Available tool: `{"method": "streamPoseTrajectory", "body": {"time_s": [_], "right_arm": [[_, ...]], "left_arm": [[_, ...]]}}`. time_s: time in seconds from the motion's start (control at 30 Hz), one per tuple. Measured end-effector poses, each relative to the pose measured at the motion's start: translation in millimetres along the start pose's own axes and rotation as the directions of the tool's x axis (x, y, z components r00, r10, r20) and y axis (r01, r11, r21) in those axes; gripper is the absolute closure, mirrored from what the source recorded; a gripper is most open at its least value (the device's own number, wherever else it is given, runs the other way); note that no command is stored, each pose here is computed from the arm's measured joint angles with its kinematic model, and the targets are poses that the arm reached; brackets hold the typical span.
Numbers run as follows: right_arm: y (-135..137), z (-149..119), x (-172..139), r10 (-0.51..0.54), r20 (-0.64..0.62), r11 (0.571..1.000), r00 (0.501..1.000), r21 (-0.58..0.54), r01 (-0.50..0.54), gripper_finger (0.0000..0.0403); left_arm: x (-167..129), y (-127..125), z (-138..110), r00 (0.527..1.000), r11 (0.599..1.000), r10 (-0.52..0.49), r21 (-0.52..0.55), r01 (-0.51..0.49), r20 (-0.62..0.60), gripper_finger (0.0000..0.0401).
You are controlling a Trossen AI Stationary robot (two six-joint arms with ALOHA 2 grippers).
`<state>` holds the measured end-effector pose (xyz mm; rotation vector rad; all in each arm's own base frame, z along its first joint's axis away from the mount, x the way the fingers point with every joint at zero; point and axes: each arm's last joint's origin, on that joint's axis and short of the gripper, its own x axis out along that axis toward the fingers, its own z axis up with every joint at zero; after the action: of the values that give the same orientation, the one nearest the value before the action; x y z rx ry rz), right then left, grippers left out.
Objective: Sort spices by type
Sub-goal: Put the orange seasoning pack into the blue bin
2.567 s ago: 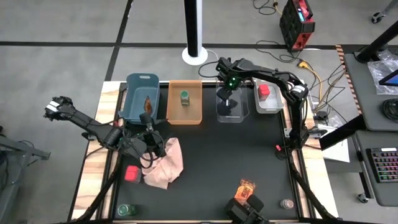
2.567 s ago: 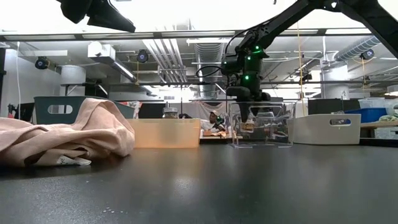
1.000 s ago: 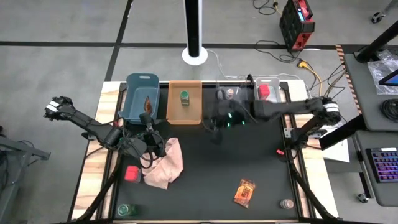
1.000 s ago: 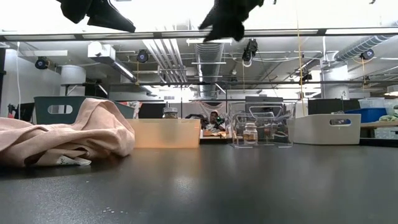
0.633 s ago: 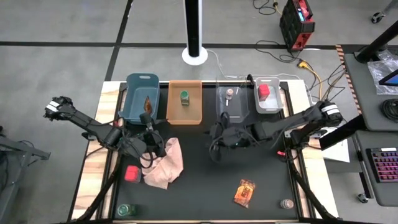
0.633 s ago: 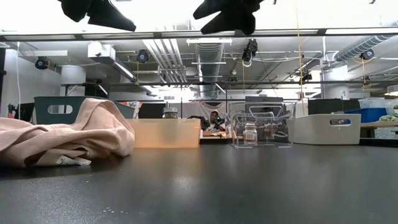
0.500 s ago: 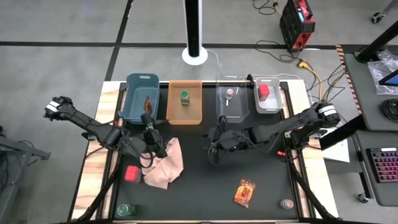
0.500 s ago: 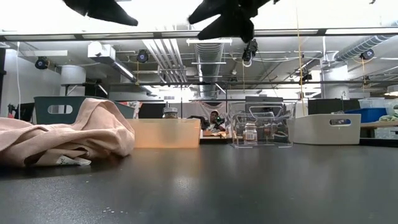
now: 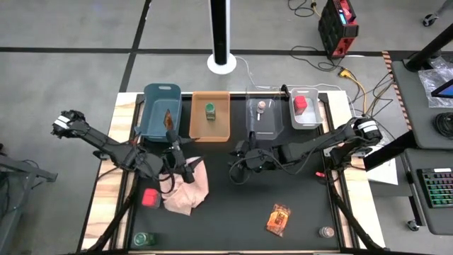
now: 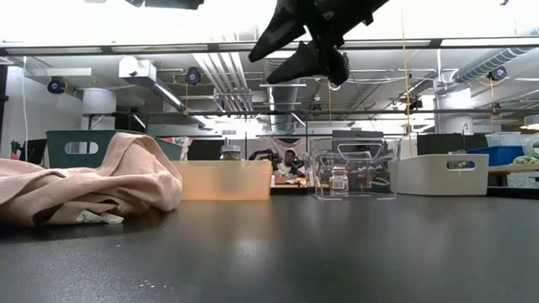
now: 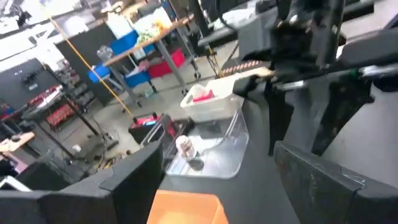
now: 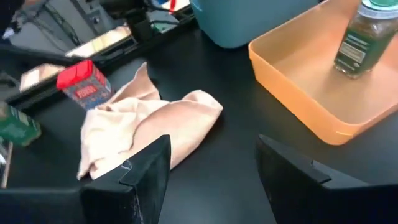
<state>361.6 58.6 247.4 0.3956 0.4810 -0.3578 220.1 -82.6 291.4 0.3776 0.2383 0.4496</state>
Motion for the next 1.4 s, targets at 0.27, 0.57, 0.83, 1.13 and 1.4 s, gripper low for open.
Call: {"method": "streamPoseTrajectory", "body": {"time_s": [0.27,0.57,0.83,1.13,1.4], "right_arm": [[-9.4,6.1,-11.1,-0.173,-0.184,0.977,0.968,0.091,0.192,0.0191],[2.0,47.3,-52.8,-0.269,-0.346,0.908,0.899,0.221,0.356,0.0222],[5.1,49.3,-61.7,-0.273,-0.394,0.918,0.878,0.167,0.36,0.026],[-1.5,42.4,-40.0,-0.283,-0.487,0.935,0.826,0.051,0.351,0.0304],[-3.2,38.9,-42.2,-0.272,-0.644,0.94,0.715,-0.018,0.34,0.0333]], "left_arm": [[11.1,-12.5,0.0,1.0,1.0,0.013,-0.024,-0.012,0.024,0.011],[1.9,15.4,-21.0,0.976,0.966,0.135,-0.242,-0.091,0.173,0.011],[-31.4,44.7,-40.1,0.911,0.951,0.142,-0.307,-0.018,0.388,0.011],[-36.5,50.0,-44.7,0.905,0.947,0.152,-0.32,-0.018,0.398,0.011],[-29.9,40.9,-48.2,0.919,0.96,0.128,-0.279,-0.02,0.373,0.011]]}}
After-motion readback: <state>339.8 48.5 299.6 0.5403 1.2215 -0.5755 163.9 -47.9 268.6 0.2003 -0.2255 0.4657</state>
